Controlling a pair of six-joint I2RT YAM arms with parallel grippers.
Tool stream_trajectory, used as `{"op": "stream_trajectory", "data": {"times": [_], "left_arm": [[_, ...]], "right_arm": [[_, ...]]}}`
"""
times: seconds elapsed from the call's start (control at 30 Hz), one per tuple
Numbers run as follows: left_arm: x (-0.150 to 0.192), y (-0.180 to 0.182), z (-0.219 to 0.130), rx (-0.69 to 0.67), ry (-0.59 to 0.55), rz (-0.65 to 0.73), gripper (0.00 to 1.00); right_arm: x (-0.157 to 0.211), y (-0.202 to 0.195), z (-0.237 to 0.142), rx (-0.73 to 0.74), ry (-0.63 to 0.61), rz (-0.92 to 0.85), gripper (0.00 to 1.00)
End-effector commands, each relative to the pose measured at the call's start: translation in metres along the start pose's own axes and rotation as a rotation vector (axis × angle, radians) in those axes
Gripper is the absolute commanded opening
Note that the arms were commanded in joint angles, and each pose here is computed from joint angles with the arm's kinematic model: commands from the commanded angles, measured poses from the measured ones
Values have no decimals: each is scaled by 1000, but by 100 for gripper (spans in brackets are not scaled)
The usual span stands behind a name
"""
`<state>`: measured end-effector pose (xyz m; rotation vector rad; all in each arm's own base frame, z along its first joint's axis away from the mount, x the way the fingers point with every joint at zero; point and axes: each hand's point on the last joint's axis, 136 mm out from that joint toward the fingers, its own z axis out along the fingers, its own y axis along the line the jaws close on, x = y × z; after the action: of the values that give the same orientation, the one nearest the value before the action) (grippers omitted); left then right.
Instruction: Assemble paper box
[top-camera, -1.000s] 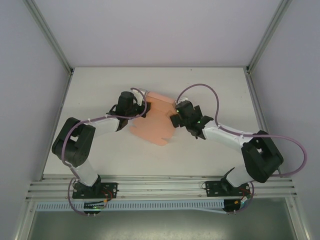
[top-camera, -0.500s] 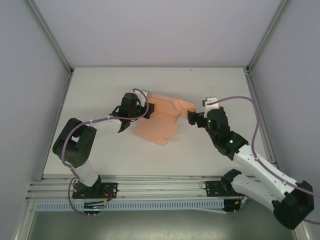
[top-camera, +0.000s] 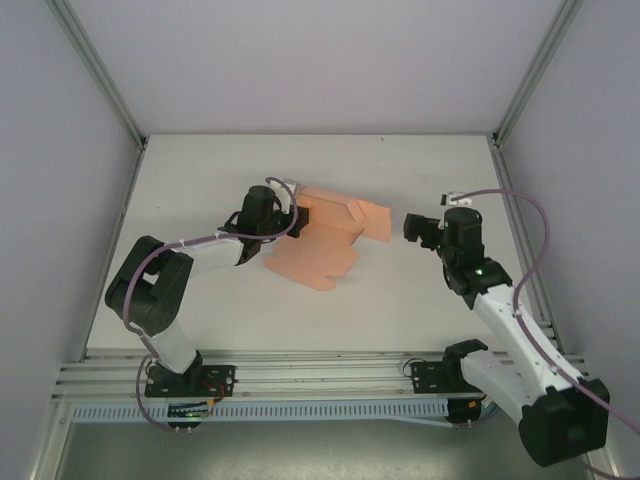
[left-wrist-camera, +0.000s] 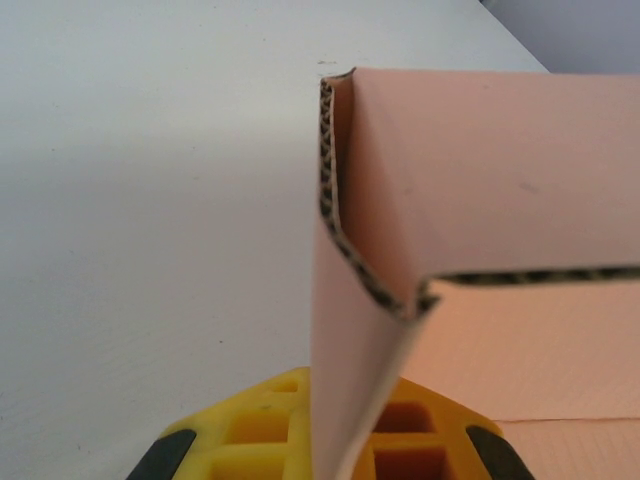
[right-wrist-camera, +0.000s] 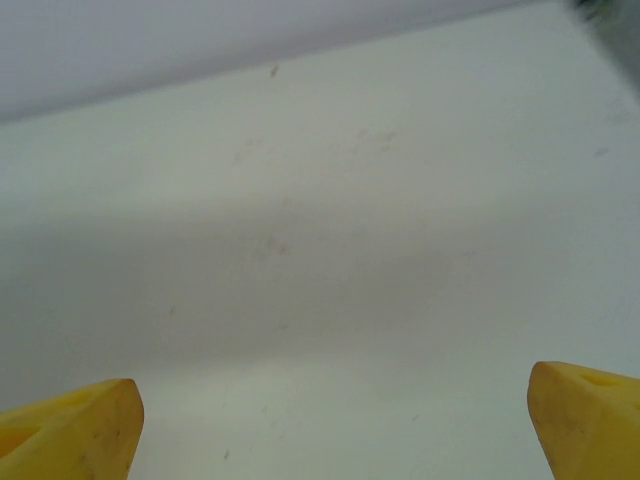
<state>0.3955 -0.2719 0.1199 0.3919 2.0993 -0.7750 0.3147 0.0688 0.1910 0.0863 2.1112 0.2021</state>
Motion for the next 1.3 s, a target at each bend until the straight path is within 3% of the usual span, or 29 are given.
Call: {"op": "stream_trajectory", "data": {"times": [0.0,0.27,0.57,0.73,0.97,1.1,1.27], "left_arm": [[-17,-7,-3,24,-44,-12,0],[-12,11,5,-68,-5,-47,0],[-8,9,7,-48,14,-39,0],[-7,7,4,-40,5,-20,0],[-11,15,-1,-89,-46,48,0],[-13,28,-1,-165,-41,77,0],[-16,24,-2,-141,-59,66,0]], "right_arm": [[-5,42,5,-210,44,7,98],[9,116,4,-465,95,-122,96],[17,165,15,-597,120,-193,95],[9,180,27,-633,132,-196,89],[9,190,35,-645,157,-207,88],[11,200,22,-733,160,-201,89],[17,206,9,-801,190,-191,89]]}}
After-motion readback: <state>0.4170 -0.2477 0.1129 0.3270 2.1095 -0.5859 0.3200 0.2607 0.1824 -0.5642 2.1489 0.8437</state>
